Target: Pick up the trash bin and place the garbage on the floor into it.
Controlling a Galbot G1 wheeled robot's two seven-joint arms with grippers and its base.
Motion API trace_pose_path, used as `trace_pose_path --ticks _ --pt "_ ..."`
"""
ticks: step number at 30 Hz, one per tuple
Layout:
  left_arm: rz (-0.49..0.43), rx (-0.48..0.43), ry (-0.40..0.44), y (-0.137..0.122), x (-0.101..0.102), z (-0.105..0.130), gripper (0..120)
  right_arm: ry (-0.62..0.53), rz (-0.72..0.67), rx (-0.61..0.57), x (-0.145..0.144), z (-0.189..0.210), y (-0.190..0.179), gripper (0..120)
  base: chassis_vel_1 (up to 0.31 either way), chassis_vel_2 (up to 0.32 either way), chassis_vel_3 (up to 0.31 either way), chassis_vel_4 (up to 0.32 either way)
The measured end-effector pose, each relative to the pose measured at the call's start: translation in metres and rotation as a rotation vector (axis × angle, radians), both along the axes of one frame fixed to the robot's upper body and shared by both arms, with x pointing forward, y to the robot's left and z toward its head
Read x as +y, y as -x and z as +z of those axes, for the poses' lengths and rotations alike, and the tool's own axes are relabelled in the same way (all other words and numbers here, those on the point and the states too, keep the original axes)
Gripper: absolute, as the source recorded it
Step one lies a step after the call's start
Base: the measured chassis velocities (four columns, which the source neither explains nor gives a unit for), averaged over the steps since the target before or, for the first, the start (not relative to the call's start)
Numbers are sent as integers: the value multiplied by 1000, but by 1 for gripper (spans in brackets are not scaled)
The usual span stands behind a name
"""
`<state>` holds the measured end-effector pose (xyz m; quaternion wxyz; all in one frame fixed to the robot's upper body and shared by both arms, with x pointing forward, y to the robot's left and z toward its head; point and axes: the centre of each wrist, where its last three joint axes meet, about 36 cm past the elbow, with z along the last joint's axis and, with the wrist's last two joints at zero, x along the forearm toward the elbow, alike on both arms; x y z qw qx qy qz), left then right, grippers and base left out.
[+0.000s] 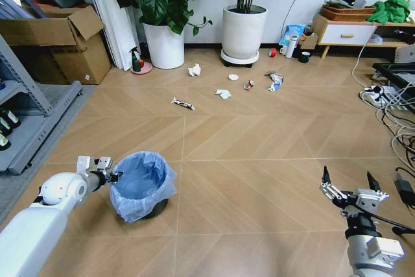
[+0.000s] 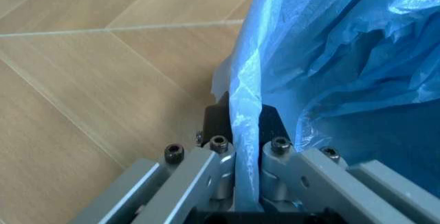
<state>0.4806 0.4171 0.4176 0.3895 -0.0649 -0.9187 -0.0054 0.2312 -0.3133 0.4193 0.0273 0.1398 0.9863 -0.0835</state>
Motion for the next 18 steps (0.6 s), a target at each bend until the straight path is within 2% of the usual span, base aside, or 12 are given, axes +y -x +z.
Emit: trace_pose_path --ticks 5,8,10,12,16,18 --pt "49 -49 37 18 -1 15 0 -11 -13 -1 -4 7 -4 100 0 0 0 0" --pt "69 -88 57 29 -6 23 0 -7 -15 -2 -5 8 -5 100 0 0 0 0" --pt "91 -150 80 41 -16 36 0 -6 -15 -1 -5 8 -4 100 0 0 0 0" --pt "119 -228 74 58 -28 49 0 -4 -13 -4 -4 9 -5 100 0 0 0 0" --pt "146 -275 52 71 -35 57 0 0 -10 -9 -2 10 -5 100 0 0 0 0" --pt "187 -295 35 94 -41 67 0 8 -4 -19 0 14 -6 100 0 0 0 0"
